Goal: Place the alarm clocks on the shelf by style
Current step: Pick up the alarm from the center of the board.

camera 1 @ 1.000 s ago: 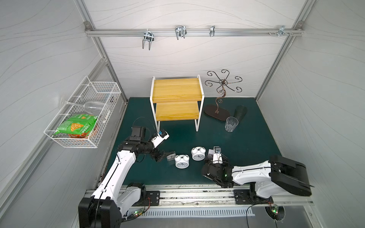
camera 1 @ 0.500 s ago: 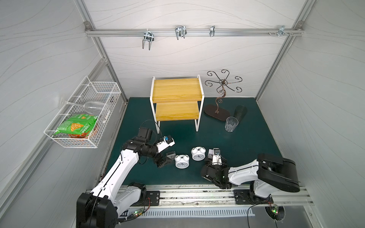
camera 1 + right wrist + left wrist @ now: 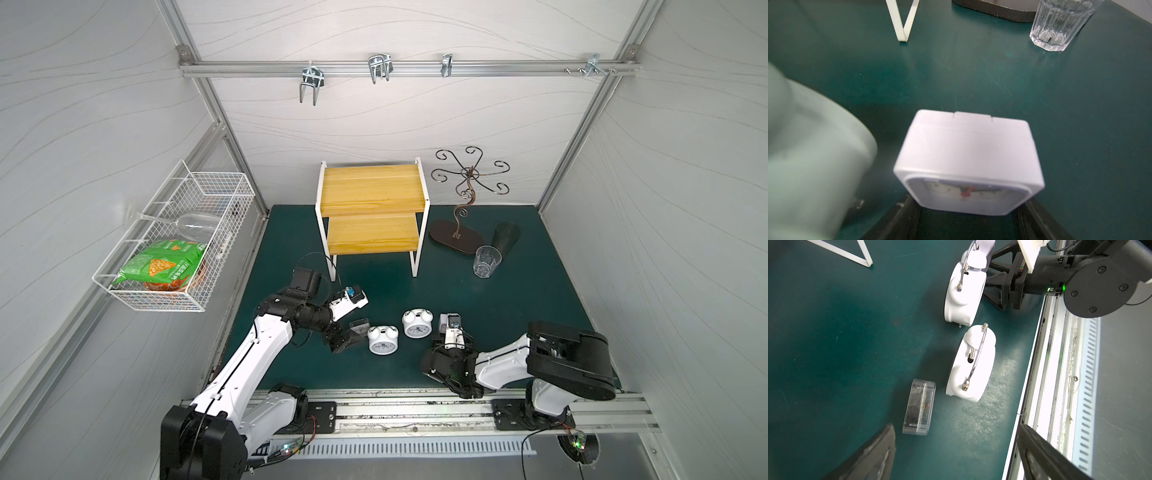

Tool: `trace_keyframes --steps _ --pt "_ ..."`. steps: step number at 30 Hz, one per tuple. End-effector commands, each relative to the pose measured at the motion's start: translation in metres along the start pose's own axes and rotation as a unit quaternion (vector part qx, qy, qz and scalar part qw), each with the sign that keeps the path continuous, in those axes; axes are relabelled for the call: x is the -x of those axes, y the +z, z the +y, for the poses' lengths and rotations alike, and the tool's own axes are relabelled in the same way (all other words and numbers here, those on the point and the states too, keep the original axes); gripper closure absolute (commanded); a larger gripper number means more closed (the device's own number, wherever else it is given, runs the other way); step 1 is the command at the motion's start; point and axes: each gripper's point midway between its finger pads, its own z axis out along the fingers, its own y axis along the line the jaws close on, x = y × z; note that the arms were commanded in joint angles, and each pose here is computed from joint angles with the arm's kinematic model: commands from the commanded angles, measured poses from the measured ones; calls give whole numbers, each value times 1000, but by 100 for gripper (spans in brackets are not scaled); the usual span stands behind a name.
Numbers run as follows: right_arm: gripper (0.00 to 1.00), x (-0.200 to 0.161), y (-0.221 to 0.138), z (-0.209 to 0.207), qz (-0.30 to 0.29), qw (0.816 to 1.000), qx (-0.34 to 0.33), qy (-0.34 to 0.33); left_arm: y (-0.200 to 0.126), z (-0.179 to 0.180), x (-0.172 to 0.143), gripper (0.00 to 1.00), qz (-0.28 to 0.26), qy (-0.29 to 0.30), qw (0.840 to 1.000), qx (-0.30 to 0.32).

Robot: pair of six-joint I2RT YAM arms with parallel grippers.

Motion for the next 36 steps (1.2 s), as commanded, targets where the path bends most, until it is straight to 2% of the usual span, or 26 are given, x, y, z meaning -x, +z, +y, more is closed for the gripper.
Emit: trace_keyframes --steps 1,18,29,36 --pt "32 1 0 -4 -10 1000 -11 -1 0 1 2 6 -3 4 1000 4" --pt "48 12 -7 -7 -15 1000 -4 -15 0 4 1 6 0 4 1000 12" --pt "50 50 -27 -25 -31 1000 7 4 0 5 3 9 -3 3 1000 15" --pt "51 91 -39 -21 -27 997 77 9 -2 12 6 12 -4 -3 1000 29"
